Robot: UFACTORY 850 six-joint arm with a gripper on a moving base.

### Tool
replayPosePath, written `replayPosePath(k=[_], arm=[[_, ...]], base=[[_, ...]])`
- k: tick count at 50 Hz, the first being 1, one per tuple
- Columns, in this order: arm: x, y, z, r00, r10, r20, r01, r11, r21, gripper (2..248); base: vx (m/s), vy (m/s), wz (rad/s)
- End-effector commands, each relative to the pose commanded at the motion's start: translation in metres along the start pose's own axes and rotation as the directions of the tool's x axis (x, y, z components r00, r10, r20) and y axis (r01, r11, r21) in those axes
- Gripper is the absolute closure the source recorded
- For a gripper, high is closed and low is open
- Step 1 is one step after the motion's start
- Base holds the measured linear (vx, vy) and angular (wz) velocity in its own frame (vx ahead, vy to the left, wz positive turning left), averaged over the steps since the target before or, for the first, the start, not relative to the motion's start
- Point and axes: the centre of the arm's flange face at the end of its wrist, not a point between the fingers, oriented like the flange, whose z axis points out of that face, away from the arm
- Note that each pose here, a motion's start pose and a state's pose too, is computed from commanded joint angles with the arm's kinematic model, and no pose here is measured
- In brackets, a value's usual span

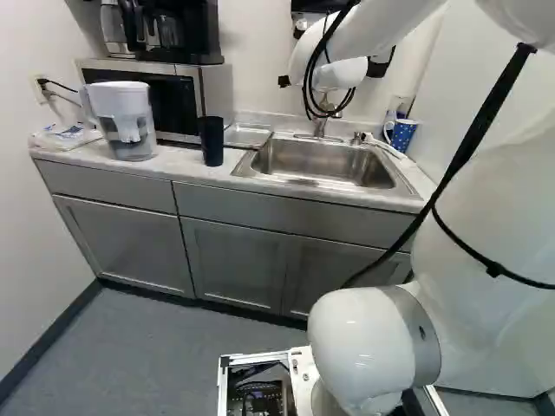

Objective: Rinse the cup and place it in the tray

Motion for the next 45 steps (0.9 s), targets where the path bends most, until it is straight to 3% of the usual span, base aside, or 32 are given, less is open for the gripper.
replayPosePath(k=[25, 45], arm=[[0.025, 0.007, 0.024, 1.0, 0.002, -0.031, -0.003, 1.0, -0.014, 3], [0.023, 0.017, 0.046, 1.0, 0.007, 0.027, -0.006, 1.0, -0.031, 3]], base=[[0.0, 0.0, 0.0], [0.0, 0.0, 0.0]])
